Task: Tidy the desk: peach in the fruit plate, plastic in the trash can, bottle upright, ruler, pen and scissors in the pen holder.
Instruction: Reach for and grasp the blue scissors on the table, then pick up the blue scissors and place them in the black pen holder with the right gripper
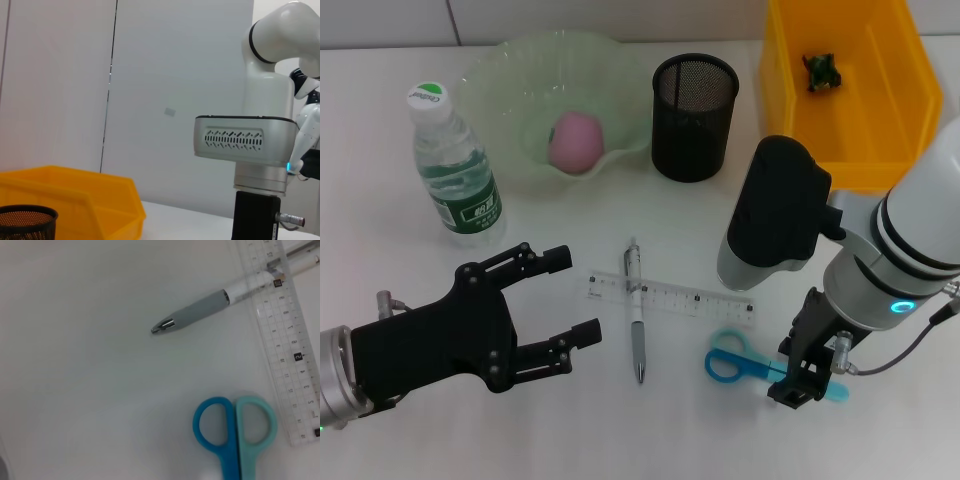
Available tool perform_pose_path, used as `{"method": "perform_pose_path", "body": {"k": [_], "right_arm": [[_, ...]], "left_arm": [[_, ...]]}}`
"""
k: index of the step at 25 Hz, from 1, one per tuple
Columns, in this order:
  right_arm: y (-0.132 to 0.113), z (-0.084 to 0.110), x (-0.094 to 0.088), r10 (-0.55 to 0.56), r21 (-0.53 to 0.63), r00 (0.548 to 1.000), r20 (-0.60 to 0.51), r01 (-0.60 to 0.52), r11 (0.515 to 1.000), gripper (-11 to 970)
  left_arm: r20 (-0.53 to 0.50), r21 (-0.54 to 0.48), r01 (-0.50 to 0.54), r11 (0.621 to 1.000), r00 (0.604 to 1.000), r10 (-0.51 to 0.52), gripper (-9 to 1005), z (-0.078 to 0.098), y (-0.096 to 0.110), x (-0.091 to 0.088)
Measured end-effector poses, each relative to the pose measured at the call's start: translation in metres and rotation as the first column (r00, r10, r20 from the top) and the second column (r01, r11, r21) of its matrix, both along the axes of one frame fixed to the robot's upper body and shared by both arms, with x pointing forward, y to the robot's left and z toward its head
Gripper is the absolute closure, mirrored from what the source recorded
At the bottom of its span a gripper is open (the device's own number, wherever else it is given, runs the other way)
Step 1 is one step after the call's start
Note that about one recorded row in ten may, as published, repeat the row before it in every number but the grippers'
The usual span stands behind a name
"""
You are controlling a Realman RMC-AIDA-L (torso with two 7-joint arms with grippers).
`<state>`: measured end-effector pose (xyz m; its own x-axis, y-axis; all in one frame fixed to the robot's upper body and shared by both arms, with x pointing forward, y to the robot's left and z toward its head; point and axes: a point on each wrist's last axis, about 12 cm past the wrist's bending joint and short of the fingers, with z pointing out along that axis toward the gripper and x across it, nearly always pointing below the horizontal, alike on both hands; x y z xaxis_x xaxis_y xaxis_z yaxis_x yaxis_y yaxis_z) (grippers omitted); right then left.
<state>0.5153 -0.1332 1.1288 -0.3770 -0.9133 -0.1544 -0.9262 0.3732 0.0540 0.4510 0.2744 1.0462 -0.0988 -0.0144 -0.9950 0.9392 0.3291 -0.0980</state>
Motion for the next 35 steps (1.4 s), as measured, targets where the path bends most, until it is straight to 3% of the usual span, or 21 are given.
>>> {"method": "perform_pose_path", "body": {"k": [13,19,24,29,32,35], "right_arm": [[-0.001,-0.005,0.001,-0.013,0.000,1.000,-0.002,0.013,1.000,566],[-0.001,-0.008,0.001,-0.012,-0.007,1.000,-0.008,0.012,1.000,573],[-0.001,-0.008,0.001,-0.005,-0.006,1.000,-0.006,0.005,1.000,698],[-0.001,-0.007,0.001,-0.001,-0.004,1.000,-0.003,0.001,1.000,724],[0.000,0.000,0.001,-0.002,0.033,1.000,0.009,0.001,0.999,739],[-0.009,0.022,0.007,-0.039,0.147,0.999,0.008,0.037,0.988,755]], "left_arm": [[-0.001,-0.001,-0.003,1.000,1.000,0.003,182,0.000,0.001,-0.001],[0.000,-0.002,-0.001,1.000,1.000,0.001,182,0.000,0.000,-0.001],[0.001,-0.002,0.000,1.000,1.000,0.000,181,0.000,0.000,0.000],[0.004,-0.002,0.002,1.000,1.000,-0.002,181,0.001,0.000,0.001],[0.005,-0.001,0.003,1.000,1.000,-0.003,181,0.001,0.000,0.001],[0.008,-0.004,0.004,1.000,1.000,-0.004,181,0.001,-0.001,0.001]]}}
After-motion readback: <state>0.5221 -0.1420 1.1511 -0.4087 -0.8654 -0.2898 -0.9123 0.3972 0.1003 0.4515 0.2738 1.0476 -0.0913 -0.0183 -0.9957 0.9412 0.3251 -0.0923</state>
